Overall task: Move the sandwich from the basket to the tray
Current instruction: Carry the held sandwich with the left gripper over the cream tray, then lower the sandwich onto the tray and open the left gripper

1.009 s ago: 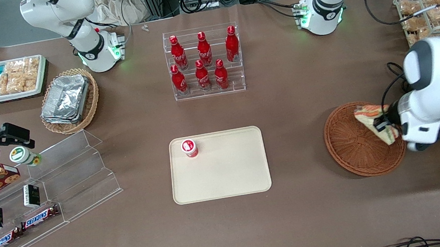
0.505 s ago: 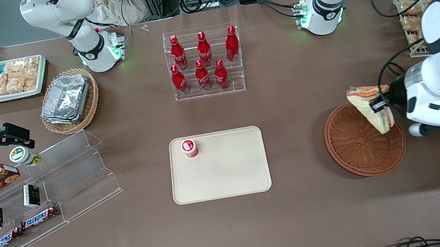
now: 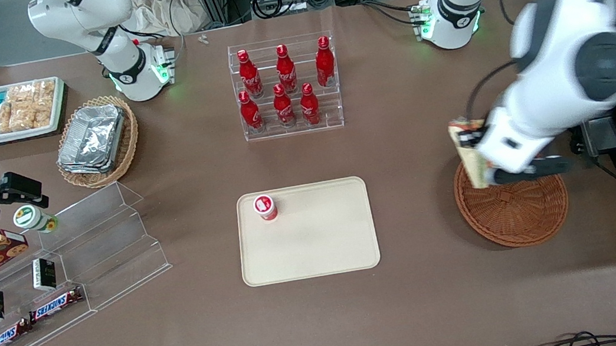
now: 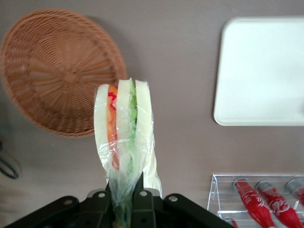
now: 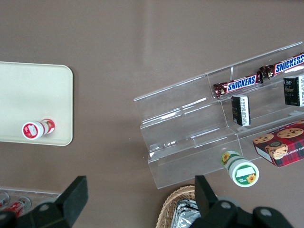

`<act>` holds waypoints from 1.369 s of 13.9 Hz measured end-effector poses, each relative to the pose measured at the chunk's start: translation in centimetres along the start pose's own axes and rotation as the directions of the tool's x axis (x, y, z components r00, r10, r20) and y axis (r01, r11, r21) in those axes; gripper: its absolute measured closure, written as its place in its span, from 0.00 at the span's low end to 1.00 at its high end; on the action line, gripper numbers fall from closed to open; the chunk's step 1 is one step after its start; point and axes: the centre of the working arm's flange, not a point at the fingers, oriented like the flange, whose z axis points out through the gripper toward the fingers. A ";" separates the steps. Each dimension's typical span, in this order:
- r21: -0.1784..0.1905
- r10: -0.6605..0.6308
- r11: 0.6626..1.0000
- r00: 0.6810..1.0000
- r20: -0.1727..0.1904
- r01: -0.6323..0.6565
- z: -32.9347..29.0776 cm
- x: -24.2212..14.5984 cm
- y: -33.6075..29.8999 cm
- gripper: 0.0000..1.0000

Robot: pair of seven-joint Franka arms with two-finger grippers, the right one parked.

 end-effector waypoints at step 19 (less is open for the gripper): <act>0.015 0.170 0.985 0.973 -0.158 -0.169 27.1 5.4 21.1 0.80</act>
